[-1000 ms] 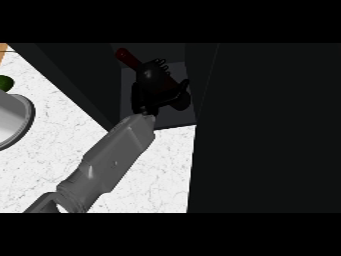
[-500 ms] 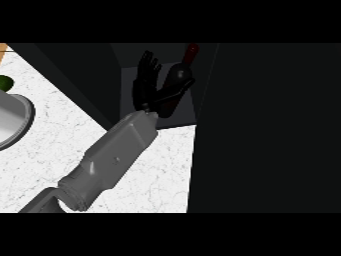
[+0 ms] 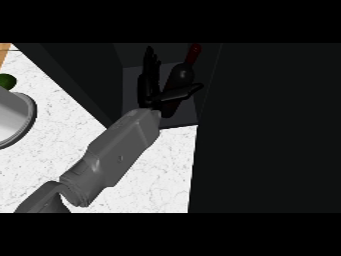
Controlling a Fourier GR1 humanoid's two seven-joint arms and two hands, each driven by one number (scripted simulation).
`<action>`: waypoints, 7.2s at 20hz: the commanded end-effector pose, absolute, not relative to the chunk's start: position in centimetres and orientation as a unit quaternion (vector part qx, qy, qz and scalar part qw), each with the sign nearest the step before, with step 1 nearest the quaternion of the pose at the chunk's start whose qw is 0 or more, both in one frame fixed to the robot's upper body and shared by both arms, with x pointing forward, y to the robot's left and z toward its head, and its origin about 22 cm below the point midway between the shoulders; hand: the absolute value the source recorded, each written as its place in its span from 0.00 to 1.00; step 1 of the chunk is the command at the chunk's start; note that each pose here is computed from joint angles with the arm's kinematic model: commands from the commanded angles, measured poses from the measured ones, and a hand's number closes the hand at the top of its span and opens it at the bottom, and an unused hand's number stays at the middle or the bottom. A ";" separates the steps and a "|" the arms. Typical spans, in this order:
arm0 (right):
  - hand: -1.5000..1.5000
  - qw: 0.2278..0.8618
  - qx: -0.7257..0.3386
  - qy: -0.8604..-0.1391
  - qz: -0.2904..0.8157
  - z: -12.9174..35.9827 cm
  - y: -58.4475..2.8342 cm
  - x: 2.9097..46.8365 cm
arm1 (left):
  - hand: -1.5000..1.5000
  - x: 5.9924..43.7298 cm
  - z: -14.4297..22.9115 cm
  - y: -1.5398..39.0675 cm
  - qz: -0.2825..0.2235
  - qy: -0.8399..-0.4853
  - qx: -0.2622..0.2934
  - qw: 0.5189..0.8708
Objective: Pick up the wine, place it into the cabinet and close the cabinet
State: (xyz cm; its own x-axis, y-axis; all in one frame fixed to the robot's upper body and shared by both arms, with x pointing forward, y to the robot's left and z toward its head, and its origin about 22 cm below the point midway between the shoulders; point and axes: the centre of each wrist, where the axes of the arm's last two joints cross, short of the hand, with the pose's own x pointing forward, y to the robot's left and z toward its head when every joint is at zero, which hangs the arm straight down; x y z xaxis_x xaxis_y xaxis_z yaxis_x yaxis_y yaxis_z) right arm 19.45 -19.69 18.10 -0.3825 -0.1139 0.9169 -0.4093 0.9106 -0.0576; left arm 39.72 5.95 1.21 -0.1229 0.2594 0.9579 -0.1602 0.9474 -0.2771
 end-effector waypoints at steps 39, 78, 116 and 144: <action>0.00 0.557 0.117 -0.815 0.106 17.5 -21.2 17.1 | 0.00 31.8 -2.8 4.5 0.112 -0.769 -0.129 0.616; 1.00 0.525 0.278 -0.744 0.306 19.4 -17.0 12.8 | 0.00 16.8 3.6 26.0 0.033 -0.778 -0.218 0.589; 1.00 0.539 0.210 -0.787 0.217 24.6 1.0 24.4 | 0.00 14.4 6.7 43.8 0.074 -0.800 -0.174 0.569; 1.00 0.602 0.411 -0.500 0.468 19.2 1.3 38.5 | 0.00 12.1 7.0 47.2 0.064 -0.802 -0.167 0.570</action>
